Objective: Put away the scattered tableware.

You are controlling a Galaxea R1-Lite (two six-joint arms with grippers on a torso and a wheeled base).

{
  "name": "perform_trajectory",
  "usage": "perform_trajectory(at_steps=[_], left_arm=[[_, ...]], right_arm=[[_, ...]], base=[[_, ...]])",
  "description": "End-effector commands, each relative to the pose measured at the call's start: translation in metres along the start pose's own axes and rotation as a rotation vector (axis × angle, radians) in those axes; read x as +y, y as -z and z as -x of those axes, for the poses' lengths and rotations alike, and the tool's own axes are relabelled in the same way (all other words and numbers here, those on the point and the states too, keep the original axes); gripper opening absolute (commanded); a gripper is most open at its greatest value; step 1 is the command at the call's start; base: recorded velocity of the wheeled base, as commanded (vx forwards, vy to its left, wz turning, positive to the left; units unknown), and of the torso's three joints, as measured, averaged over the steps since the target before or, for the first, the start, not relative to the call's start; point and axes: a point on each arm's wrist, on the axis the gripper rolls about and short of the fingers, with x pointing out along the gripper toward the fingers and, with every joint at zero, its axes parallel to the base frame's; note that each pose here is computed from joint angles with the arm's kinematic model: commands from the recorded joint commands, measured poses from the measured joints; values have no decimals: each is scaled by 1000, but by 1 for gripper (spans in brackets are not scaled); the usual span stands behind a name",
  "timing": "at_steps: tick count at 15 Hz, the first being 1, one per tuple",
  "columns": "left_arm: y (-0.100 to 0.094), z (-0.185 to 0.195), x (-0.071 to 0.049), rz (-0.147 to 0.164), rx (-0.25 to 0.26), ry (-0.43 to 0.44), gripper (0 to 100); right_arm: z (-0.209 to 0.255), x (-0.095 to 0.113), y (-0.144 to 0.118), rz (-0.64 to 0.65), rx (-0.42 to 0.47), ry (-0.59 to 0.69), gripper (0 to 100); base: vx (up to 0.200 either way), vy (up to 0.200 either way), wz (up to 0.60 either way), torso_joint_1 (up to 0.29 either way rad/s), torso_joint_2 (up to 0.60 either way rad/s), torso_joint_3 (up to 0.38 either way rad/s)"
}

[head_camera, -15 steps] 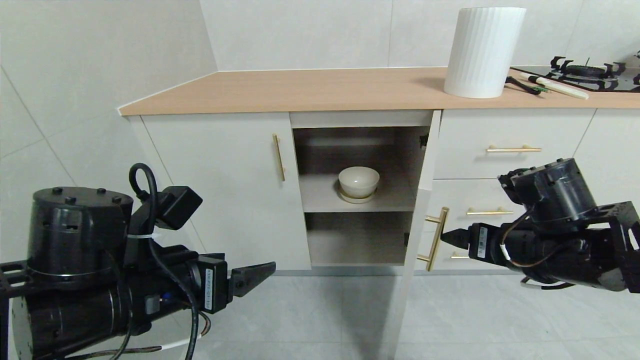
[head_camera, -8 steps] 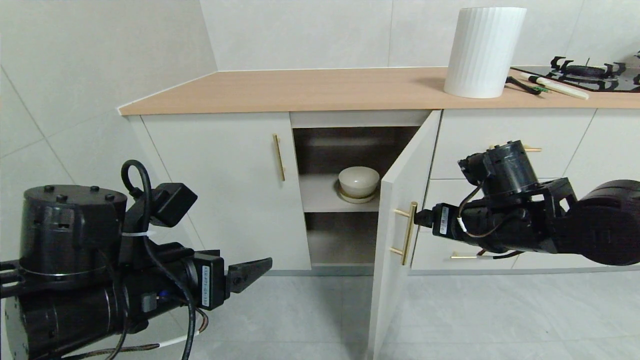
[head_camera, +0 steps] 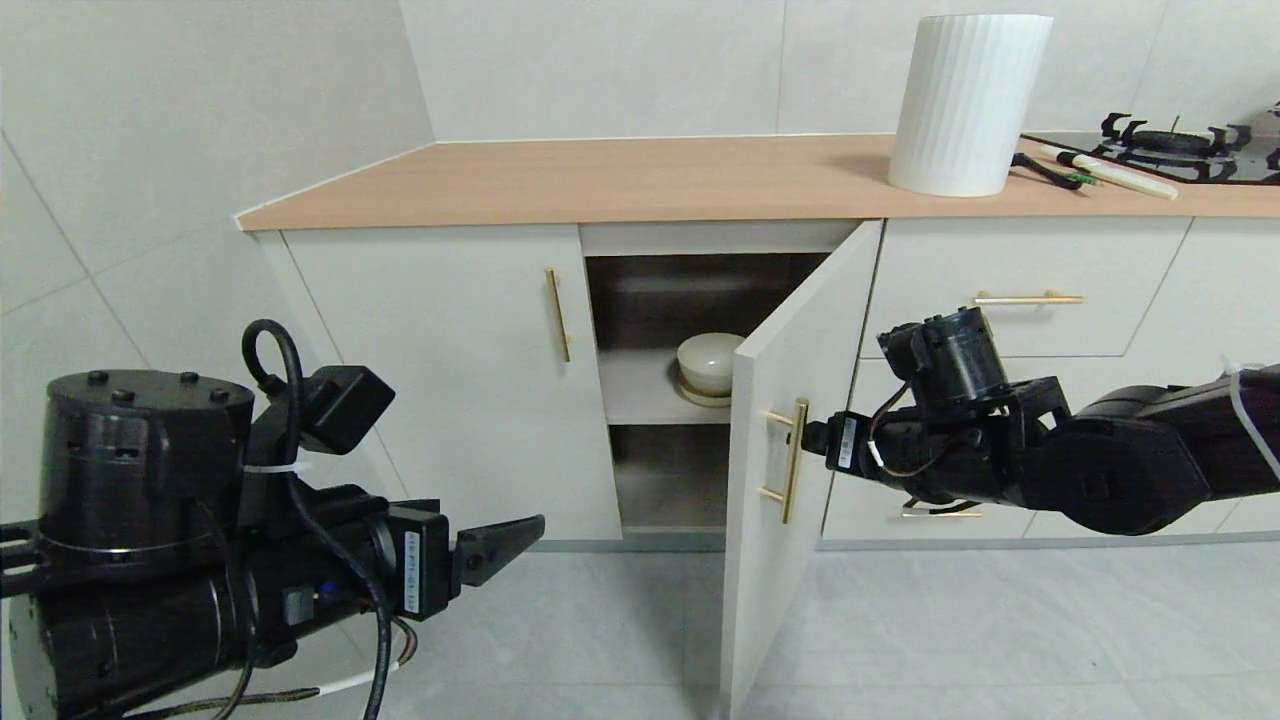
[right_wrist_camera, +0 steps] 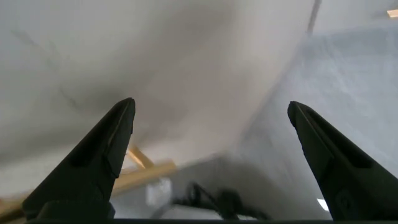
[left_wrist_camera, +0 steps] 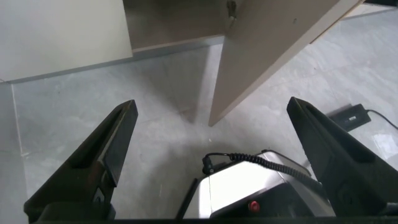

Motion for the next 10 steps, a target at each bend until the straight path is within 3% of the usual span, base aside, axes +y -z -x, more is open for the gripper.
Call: perform_trajectory(at_steps=[1, 3, 10], left_arm=[[0, -1, 0, 0, 3, -1, 100], [0, -1, 0, 0, 2, 0, 100], [1, -2, -1, -3, 9, 2, 100]], right_arm=[[-7, -1, 5, -1, 13, 9, 100], [-18, 1, 5, -65, -24, -18, 100], [-33, 2, 8, -111, -55, -41, 100]], base=[[0, 0, 0, 0, 0, 0], [0, 0, 0, 0, 0, 0], [0, 0, 0, 0, 0, 0]])
